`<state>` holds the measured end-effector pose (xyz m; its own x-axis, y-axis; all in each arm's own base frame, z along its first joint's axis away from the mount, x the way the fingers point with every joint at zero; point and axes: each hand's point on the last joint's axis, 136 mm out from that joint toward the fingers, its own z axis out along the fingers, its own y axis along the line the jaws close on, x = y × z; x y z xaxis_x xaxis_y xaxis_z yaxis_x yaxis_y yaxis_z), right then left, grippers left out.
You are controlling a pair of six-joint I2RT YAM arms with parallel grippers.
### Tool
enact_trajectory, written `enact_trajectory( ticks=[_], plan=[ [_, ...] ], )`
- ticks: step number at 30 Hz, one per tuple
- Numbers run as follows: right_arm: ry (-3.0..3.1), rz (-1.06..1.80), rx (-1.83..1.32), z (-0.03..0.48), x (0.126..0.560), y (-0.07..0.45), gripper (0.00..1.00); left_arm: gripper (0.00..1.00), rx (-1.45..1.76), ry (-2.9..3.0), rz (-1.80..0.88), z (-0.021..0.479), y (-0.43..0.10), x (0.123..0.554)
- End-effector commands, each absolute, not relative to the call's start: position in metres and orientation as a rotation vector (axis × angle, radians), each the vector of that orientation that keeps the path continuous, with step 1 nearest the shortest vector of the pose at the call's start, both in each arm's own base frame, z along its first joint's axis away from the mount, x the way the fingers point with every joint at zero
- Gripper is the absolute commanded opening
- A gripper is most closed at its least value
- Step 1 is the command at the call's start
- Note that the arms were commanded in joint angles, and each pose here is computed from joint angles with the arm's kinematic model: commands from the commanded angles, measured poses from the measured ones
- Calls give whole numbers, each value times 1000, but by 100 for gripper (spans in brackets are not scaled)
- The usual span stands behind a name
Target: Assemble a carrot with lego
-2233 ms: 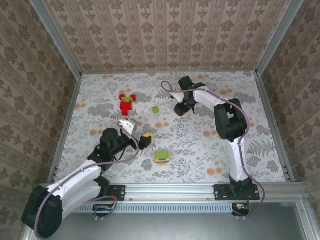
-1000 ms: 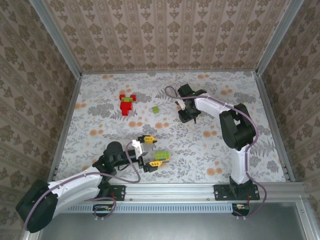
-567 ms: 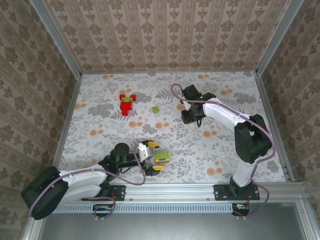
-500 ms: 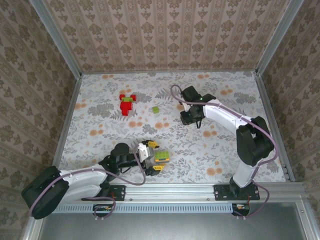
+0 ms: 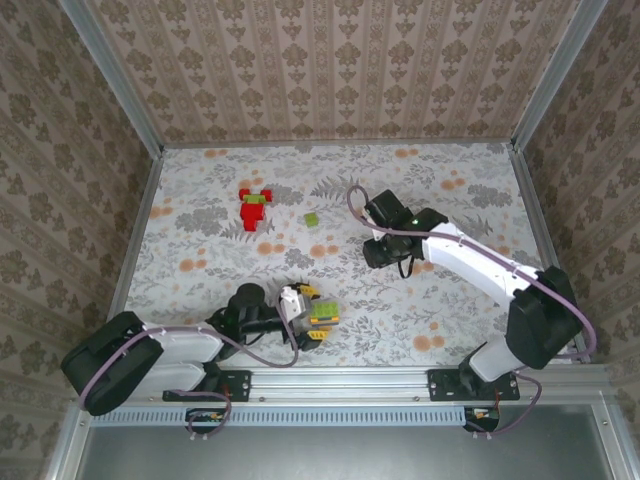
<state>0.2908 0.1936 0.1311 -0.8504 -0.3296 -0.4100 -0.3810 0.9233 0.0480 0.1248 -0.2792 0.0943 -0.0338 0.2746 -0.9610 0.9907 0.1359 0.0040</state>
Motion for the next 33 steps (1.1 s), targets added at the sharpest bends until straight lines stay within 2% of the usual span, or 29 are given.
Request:
enact_trajectory(
  ticks=[1,7,12,24,33],
  plan=[
    [2707,139,-497,134,270,187,32,93,1311,1373,-990,114,-284,124],
    [2717,115,-494,132,256,185,32,84,1351,1341,-1038,114,-287,121],
    [2697,127,-475,139,252,181,32,69,1372,1329,-1078,112,-291,123],
    [2704,140,-490,140,243,188,31,44,1361,1325,-1100,107,-296,131],
    [2770,229,-364,134,229,210,25,32,1374,1320,-1098,107,-292,126]
  ],
)
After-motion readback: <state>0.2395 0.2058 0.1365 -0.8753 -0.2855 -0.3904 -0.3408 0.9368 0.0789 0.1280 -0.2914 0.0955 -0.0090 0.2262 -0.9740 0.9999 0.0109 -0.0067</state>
